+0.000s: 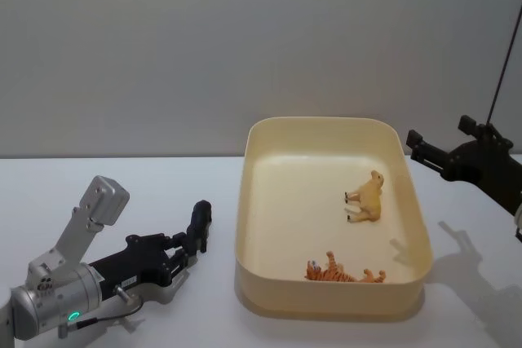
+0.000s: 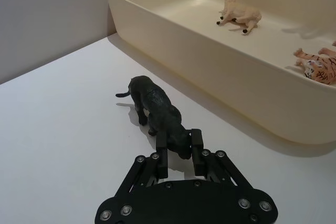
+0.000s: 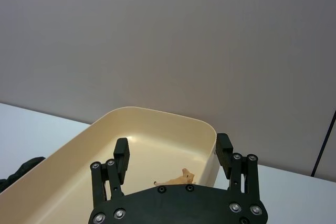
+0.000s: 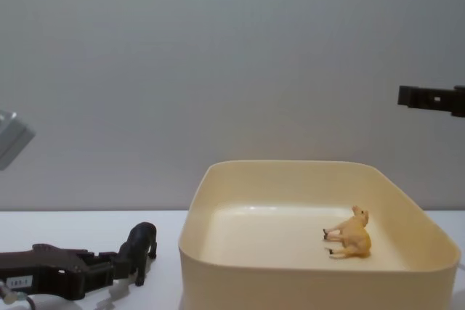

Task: Pick up the toy alternately with two hands and place it into the central storage box.

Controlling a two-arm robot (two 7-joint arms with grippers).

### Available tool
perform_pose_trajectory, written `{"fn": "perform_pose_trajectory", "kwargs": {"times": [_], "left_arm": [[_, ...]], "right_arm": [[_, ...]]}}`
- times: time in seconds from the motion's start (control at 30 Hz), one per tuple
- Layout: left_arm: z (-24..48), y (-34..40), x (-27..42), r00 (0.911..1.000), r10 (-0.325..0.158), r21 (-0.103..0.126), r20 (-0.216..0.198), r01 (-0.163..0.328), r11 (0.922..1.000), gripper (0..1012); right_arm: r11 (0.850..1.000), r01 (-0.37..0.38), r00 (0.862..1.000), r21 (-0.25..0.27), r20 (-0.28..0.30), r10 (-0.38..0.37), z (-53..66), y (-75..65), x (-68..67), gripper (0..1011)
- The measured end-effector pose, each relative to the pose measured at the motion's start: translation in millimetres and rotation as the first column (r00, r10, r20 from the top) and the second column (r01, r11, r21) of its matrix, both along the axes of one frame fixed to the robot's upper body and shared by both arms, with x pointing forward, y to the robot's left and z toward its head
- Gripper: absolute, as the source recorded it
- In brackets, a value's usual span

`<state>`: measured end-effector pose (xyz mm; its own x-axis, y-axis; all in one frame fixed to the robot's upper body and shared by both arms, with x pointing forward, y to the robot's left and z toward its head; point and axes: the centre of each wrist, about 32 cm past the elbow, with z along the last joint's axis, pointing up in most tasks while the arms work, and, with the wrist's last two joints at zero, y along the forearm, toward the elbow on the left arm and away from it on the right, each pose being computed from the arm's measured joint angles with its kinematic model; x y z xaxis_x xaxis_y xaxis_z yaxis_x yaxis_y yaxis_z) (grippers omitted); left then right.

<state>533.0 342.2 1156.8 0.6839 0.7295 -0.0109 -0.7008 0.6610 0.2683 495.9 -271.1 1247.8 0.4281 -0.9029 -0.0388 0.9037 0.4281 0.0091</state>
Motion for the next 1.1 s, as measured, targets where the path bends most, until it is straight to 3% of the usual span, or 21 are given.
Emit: {"fn": "perform_pose_trajectory", "kwargs": {"times": [0.3, 0.57, 0.73, 0.77, 0.87, 1.1], "left_arm": [[2.2, -0.2, -2.4, 0.9998, 0.015, 0.002, 0.01, -0.015, 0.9999, 235], [13.8, -0.1, -10.2, 0.9954, 0.07, 0.001, 0.066, -0.07, 0.9975, 235], [29.0, 2.7, -14.0, 0.9875, 0.095, 0.001, 0.126, -0.095, 0.9954, 235], [35.3, 3.1, -14.2, 0.9847, 0.093, 0.0, 0.148, -0.094, 0.9956, 235], [42.1, 4.0, -14.1, 0.9813, 0.089, 0.0, 0.171, -0.09, 0.9959, 235], [65.2, 6.4, -6.3, 0.9724, 0.038, -0.001, 0.23, -0.038, 0.9993, 235]], "right_arm": [[1.0, 0.0, 1.0, 0.0, 0.0, 0.0, 0.0, 0.0, 0.0, 1001], [1.0, 0.0, 1.0, 0.0, 0.0, 0.0, 0.0, 0.0, 0.0, 1001], [1.0, 0.0, 1.0, 0.0, 0.0, 0.0, 0.0, 0.0, 0.0, 1001], [1.0, 0.0, 1.0, 0.0, 0.0, 0.0, 0.0, 0.0, 0.0, 1001], [1.0, 0.0, 1.0, 0.0, 0.0, 0.0, 0.0, 0.0, 0.0, 1001], [1.0, 0.0, 1.0, 0.0, 0.0, 0.0, 0.0, 0.0, 0.0, 1001]]}}
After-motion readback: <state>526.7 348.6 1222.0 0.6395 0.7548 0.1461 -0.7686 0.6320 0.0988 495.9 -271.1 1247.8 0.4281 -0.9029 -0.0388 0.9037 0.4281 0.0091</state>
